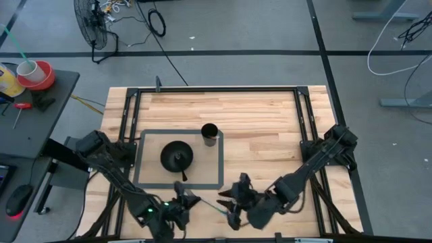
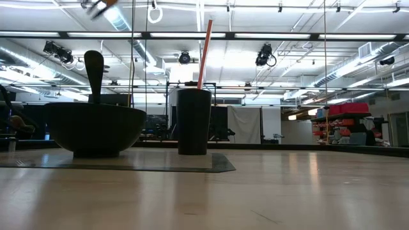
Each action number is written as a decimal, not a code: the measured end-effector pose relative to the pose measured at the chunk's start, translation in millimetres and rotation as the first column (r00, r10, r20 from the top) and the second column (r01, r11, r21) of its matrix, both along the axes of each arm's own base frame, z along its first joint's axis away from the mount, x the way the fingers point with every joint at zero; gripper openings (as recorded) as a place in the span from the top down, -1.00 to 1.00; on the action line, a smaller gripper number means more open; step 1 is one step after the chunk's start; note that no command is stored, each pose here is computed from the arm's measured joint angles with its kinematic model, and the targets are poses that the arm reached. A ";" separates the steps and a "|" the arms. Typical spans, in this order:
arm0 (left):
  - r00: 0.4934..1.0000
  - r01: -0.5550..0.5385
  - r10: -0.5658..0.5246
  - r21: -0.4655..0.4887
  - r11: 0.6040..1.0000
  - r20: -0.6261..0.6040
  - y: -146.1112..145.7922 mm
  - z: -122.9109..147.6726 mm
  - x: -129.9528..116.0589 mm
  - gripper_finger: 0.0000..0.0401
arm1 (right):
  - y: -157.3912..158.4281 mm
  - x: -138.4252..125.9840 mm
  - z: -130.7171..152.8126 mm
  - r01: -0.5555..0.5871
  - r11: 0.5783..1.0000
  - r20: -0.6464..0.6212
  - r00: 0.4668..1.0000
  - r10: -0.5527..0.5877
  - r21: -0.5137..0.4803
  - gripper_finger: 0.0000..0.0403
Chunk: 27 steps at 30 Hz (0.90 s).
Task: Pick & Place Utensil
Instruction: Put the blue fork into the black bowl
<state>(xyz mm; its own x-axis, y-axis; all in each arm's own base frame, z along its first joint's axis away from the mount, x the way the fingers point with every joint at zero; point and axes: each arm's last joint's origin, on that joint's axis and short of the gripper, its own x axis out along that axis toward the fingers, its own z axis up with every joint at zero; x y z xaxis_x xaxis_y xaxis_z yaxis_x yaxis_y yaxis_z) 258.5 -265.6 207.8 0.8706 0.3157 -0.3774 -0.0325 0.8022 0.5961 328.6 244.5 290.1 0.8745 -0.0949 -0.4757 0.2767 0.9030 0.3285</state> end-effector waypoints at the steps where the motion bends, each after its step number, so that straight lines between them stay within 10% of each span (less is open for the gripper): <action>1: 1.000 -0.022 0.022 0.001 1.000 0.005 2.9 6.1 -7.2 0.98 | 3.5 -3.4 1.5 -0.011 0.999 0.010 1.000 0.011 -0.038 0.39; 9: 0.979 -0.122 0.133 -0.080 0.989 0.156 23.5 33.9 -73.9 0.98 | 30.9 -12.6 -3.8 -0.077 0.937 0.061 0.993 0.104 -0.341 0.25; 18: 0.952 -0.081 0.138 -0.210 0.974 0.273 63.6 12.9 -129.1 0.98 | 43.0 32.0 -28.8 -0.093 0.725 0.135 0.959 0.251 -0.683 0.17; 27: 0.954 0.048 0.067 -0.370 0.928 0.292 84.6 -4.9 -163.5 0.98 | 13.2 78.2 -41.1 0.026 0.637 0.258 0.926 0.275 -0.771 0.13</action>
<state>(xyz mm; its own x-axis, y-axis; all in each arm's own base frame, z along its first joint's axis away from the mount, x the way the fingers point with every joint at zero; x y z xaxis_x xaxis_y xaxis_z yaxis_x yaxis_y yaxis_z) 95.0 -180.9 202.9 0.9574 0.2128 -0.1950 -0.1690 0.9610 0.2191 406.8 257.7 249.0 0.9865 -0.1626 0.0217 0.1558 0.8877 -0.4334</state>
